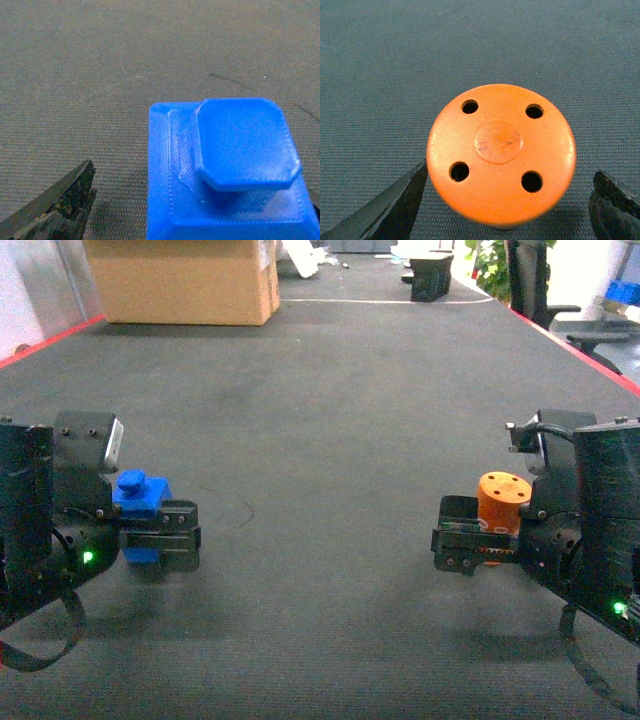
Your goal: Sort blue parts and orange caps into right shelf containers
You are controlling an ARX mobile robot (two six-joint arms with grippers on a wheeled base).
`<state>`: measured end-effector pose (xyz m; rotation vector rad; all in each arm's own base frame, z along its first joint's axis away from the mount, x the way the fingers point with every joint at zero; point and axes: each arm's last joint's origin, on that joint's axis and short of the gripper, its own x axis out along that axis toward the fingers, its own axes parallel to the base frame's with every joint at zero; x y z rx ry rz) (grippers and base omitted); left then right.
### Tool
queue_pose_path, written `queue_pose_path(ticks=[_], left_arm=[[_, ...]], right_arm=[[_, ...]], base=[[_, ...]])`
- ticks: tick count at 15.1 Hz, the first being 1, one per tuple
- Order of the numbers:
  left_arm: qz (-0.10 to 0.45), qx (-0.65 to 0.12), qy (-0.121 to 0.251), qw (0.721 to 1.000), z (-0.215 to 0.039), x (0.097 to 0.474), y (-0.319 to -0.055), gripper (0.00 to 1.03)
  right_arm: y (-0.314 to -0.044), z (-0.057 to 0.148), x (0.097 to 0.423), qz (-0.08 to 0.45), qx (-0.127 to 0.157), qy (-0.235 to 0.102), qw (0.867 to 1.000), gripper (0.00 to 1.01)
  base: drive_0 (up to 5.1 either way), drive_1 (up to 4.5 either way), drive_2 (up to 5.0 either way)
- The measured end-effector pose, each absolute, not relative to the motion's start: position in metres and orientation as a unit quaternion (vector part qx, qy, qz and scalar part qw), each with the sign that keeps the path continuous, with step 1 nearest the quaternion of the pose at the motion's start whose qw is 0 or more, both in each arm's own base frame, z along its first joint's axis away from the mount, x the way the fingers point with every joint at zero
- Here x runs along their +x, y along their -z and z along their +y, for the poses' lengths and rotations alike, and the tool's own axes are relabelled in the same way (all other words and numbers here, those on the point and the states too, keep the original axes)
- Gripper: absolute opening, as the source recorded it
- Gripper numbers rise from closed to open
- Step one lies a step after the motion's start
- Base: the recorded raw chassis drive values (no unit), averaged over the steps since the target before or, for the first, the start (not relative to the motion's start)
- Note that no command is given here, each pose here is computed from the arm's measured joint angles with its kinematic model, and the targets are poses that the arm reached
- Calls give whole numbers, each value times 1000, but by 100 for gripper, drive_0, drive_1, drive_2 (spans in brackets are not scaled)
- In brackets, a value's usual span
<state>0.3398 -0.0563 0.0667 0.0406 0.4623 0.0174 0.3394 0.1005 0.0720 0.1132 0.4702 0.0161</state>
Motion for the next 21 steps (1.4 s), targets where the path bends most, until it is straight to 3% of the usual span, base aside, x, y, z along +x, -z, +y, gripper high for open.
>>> queue_pose_path(ticks=[1, 2, 4, 5, 6, 7, 9, 10, 11, 12, 13, 16, 21], left_arm=[[234, 19, -12, 972, -57, 340, -63, 98], [233, 19, -14, 972, -57, 340, -63, 98], [230, 17, -15, 973, -58, 341, -62, 98], [231, 18, -15, 973, -58, 341, -62, 92], [231, 18, -13, 973, -59, 341, -62, 77], [232, 18, -13, 972, -59, 341, -61, 65], [220, 12, -13, 975, -60, 342, -63, 43], [200, 0, -23, 980, -56, 335, -67, 43], [149, -11, -44, 988, -50, 316, -94, 43], [40, 8, -98, 994, -45, 283, -141, 43], [-10, 12, -129, 992, -51, 236, -167, 43], [-59, -19, -151, 987, -56, 188, -196, 43], [-89, -40, -146, 985, -63, 166, -211, 43]], right_arm=[[-70, 101, 343, 234, 54, -3, 971, 98], [-69, 102, 344, 240, 54, 2, 969, 92], [-70, 103, 347, 242, 51, 6, 969, 72], [-70, 103, 348, 240, 50, 8, 969, 62], [-69, 105, 349, 239, 43, 10, 970, 49], [-70, 105, 349, 236, 37, 12, 971, 45], [-71, 105, 349, 229, 29, 13, 973, 44], [-80, 99, 334, 203, 25, 20, 979, 44], [-117, 89, 314, 142, 32, 30, 989, 44], [-156, 73, 271, 88, 36, 43, 995, 44], [-179, 61, 213, 55, 27, 60, 996, 44], [-195, 50, 156, 13, 35, 77, 996, 44], [-201, 46, 133, -16, 44, 82, 996, 44]], base=[[0, 0, 0], [0, 0, 0], [0, 0, 0], [0, 0, 0], [0, 0, 0], [0, 0, 0], [0, 0, 0], [0, 0, 0], [0, 0, 0], [0, 0, 0], [0, 0, 0], [0, 0, 0], [0, 0, 0]])
